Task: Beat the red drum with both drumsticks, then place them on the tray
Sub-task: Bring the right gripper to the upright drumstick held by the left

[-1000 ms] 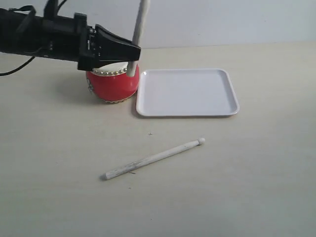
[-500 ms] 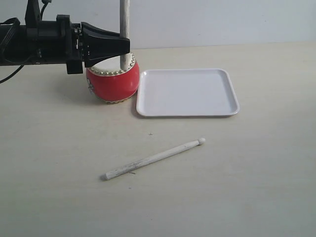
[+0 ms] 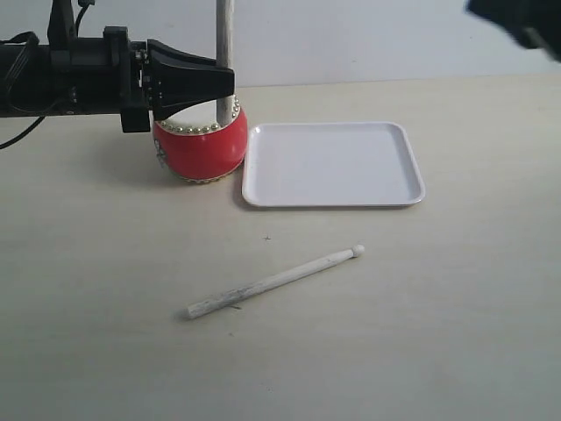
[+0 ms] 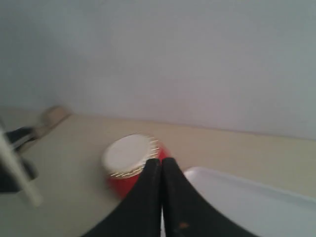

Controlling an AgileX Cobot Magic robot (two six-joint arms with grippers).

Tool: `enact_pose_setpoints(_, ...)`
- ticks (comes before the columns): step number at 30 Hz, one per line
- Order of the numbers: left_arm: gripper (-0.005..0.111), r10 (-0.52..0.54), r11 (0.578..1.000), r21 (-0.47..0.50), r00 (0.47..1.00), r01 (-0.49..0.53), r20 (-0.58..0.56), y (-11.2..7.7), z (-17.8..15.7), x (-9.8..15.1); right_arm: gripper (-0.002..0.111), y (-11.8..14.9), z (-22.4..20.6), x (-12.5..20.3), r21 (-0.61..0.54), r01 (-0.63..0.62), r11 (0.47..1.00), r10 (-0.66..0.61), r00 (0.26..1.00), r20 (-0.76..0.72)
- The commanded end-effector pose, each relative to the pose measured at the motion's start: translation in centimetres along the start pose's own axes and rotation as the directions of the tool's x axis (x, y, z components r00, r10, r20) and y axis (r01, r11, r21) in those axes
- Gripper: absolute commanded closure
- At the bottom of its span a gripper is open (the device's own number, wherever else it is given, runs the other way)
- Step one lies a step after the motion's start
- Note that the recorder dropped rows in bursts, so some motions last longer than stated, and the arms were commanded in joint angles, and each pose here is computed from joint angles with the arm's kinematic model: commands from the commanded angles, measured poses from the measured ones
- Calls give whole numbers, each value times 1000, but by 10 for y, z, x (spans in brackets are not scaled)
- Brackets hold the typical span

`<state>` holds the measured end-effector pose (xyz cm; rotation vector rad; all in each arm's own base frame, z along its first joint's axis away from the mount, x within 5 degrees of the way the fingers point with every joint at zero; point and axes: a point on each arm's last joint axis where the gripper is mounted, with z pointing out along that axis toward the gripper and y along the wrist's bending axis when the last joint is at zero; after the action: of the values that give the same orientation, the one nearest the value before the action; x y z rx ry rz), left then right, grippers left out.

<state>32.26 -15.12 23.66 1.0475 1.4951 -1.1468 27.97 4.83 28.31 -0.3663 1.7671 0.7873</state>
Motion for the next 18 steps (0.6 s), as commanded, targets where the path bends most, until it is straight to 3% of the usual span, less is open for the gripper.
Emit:
enact_pose_setpoints(1,107,-5,1000,7,1000,5,20,-1,1,-1,108,-22,45,14,-363,-40,931,30,999,-34)
enact_pose_setpoints(5,107,-5,1000,7,1000,5,20,-1,1,-1,108,-30,71,26,-418,66,906,-99,993,-60)
enact_pose_setpoints(8,107,-5,1000,7,1000,5,20,-1,1,-1,103,-20,84,31,-467,186,865,-219,976,-17)
enact_pose_setpoints(14,107,-5,1000,7,1000,5,20,-1,1,-1,62,13,102,32,-551,237,800,-274,962,16)
enact_pose_setpoints(18,107,-4,1000,13,1000,4,19,-3,2,-1,40,27,107,31,-571,221,790,-250,968,29)
